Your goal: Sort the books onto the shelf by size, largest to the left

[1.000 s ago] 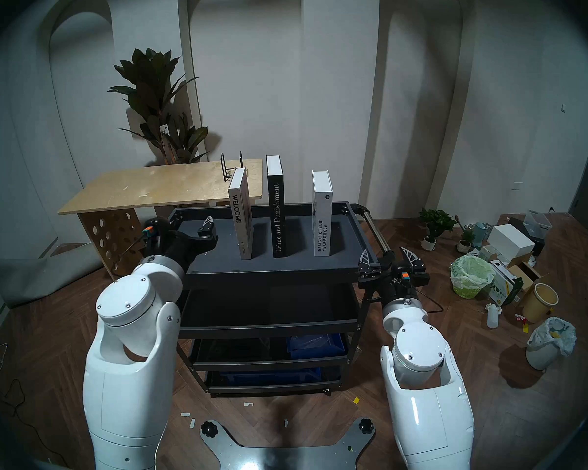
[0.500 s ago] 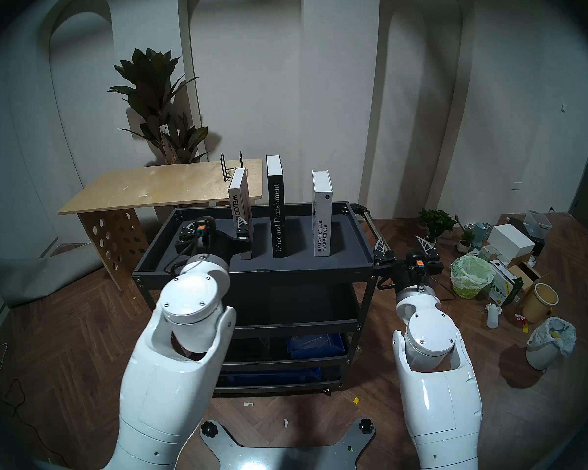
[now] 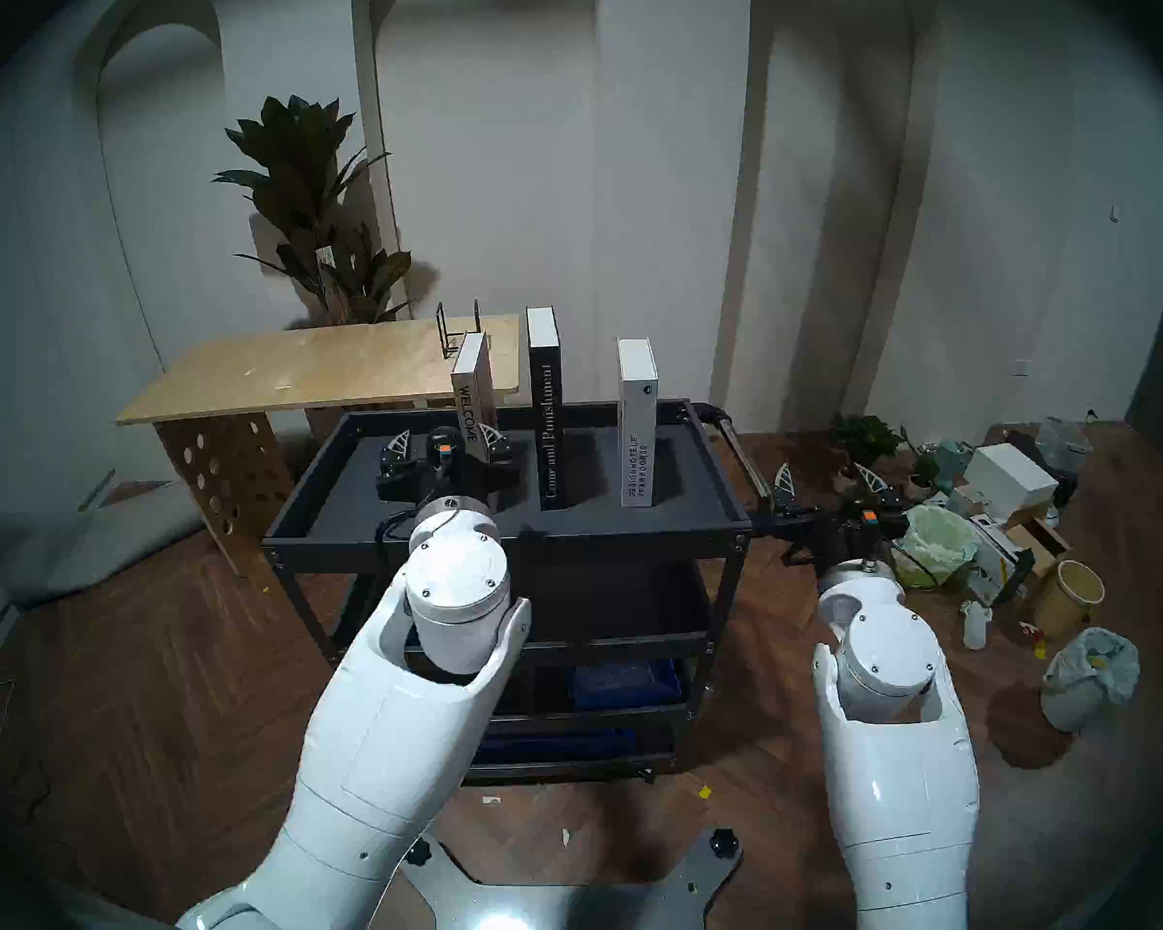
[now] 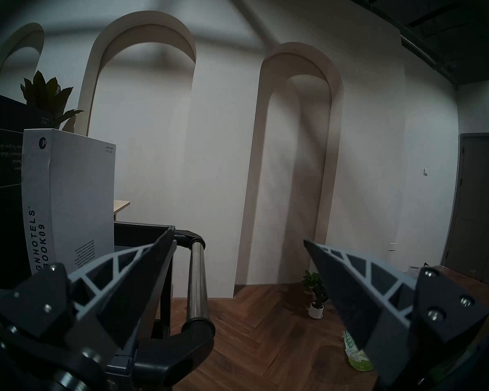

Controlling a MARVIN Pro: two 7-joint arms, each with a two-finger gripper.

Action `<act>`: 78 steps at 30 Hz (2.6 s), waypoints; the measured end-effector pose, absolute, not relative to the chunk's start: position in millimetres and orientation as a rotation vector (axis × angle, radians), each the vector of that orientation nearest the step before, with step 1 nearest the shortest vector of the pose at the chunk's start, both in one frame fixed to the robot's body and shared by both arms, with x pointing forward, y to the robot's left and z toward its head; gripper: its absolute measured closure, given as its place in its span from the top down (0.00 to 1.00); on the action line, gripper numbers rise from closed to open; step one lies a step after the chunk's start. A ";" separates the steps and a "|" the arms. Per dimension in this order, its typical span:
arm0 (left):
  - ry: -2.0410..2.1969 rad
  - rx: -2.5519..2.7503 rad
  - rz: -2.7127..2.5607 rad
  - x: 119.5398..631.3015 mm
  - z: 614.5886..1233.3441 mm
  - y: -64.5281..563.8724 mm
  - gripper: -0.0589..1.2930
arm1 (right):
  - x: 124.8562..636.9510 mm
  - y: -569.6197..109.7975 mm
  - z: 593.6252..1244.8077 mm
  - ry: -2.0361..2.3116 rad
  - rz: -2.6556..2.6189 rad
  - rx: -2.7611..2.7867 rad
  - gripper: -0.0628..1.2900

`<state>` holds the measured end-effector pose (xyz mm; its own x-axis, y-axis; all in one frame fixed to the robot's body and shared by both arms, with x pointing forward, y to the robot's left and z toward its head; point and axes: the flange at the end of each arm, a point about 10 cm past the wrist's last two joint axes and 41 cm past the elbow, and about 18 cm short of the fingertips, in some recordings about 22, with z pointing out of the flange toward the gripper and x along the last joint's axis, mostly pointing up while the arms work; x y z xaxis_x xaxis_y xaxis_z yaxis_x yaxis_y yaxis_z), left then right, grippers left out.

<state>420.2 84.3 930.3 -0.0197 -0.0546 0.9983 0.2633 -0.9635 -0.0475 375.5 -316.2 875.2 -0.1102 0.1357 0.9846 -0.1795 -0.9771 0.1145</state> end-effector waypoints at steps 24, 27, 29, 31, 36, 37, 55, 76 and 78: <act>-0.234 -2.102 -2.152 442.2 940.0 83.8 0.96 | 376.1 -306.4 875.3 -0.071 2.215 1.919 0.95; -0.226 -2.103 -2.147 450.2 937.3 86.1 0.96 | 376.2 -304.2 875.2 -0.074 2.215 1.916 0.95; -0.219 -2.102 -2.148 456.0 936.4 87.4 0.96 | 376.3 -302.8 874.8 -0.077 2.213 1.914 0.95; -0.215 -2.102 -2.150 460.8 936.4 88.6 0.96 | 376.2 -301.7 874.8 -0.081 2.212 1.912 0.95; -0.217 -2.110 -2.162 470.9 937.3 91.4 0.96 | 375.9 -299.3 875.6 -0.089 2.209 1.904 0.95; -0.217 -2.114 -2.166 473.3 937.3 91.8 0.96 | 375.8 -298.8 875.7 -0.091 2.209 1.901 0.95; -0.199 -2.134 -2.198 502.0 932.4 97.5 0.96 | 374.2 -294.7 875.0 -0.112 2.194 1.872 0.95; -0.159 -2.122 -2.240 514.3 936.7 103.8 0.32 | 374.3 -288.2 873.6 -0.122 2.178 1.854 0.95; -0.153 -2.124 -2.240 514.9 936.5 104.3 0.29 | 374.7 -287.4 873.4 -0.122 2.176 1.853 0.95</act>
